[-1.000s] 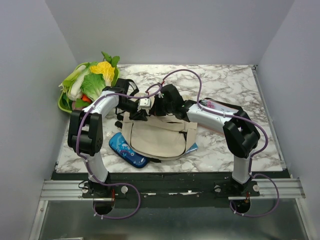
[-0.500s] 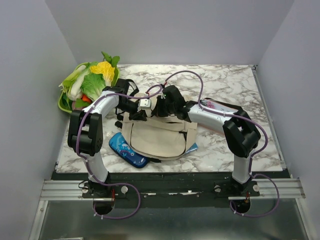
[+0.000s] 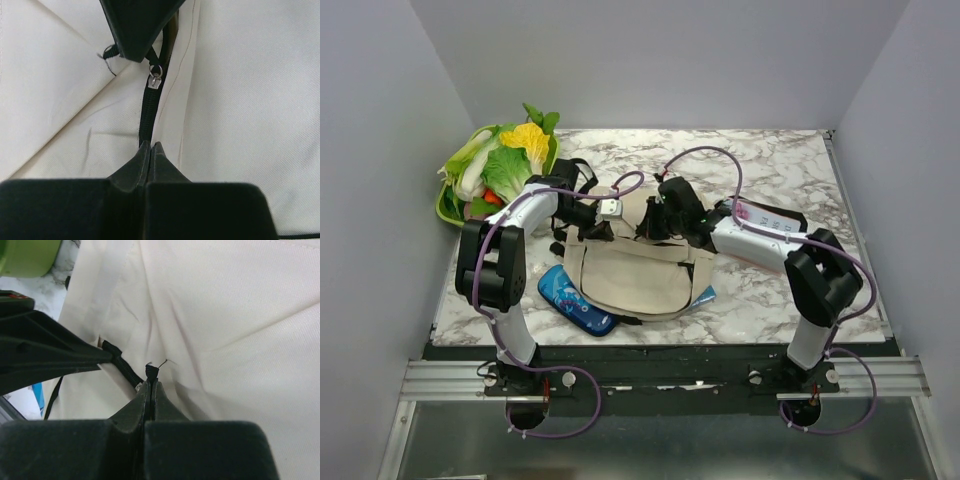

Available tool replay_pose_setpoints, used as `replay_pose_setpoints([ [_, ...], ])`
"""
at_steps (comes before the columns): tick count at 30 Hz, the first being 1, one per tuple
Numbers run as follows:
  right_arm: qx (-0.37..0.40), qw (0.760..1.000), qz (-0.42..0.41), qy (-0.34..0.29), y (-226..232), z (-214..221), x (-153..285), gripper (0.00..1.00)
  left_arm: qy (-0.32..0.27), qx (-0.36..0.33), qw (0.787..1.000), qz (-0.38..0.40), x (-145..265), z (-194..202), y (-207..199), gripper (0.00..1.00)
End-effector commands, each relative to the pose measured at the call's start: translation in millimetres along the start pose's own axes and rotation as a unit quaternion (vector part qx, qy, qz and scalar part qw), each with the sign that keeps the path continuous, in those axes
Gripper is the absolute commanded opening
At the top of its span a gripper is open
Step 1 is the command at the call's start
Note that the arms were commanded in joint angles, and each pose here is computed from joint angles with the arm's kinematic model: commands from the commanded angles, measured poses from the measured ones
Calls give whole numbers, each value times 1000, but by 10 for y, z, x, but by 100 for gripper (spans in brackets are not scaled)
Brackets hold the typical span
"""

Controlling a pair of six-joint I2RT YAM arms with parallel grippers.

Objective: Pack the student bag
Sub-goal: Zip the student bag at the center of the board.

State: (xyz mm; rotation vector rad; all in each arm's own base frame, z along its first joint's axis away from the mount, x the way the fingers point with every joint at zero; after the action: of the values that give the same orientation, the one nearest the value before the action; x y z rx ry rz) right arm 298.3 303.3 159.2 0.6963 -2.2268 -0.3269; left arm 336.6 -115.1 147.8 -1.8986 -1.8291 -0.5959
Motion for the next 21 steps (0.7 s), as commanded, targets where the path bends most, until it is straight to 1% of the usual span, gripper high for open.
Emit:
replay_pose_setpoints([
  [1,14,999,19,-30,-61,-93,202,1,15,-3,1000,-15,65,15,-23,0],
  [3,17,998,35,-42,-96,-107,271,1,17,-3,1000,-16,68,17,-24,0],
  [11,7,994,103,-26,-490,127,489,1,19,-5,1000,-23,99,-7,-18,0],
  [16,3,992,119,-33,-617,164,611,1,18,-4,999,-29,124,-44,-10,0],
  [21,2,990,134,-48,-720,107,720,1,15,-3,999,-50,181,-120,-4,0],
])
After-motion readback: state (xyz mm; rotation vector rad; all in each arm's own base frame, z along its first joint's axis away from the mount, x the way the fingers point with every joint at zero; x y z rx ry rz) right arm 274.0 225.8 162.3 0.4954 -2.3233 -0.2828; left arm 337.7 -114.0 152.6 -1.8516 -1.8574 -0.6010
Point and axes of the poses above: each gripper's point midway between its finger pads, its own x axis back along the fingers, its own y axis along the line the jaws close on, z = x × y, the point moved 9 cm from there along x, back along the fingers, and after that the axes turned 3 degrees about x, right-handed, at the moved point
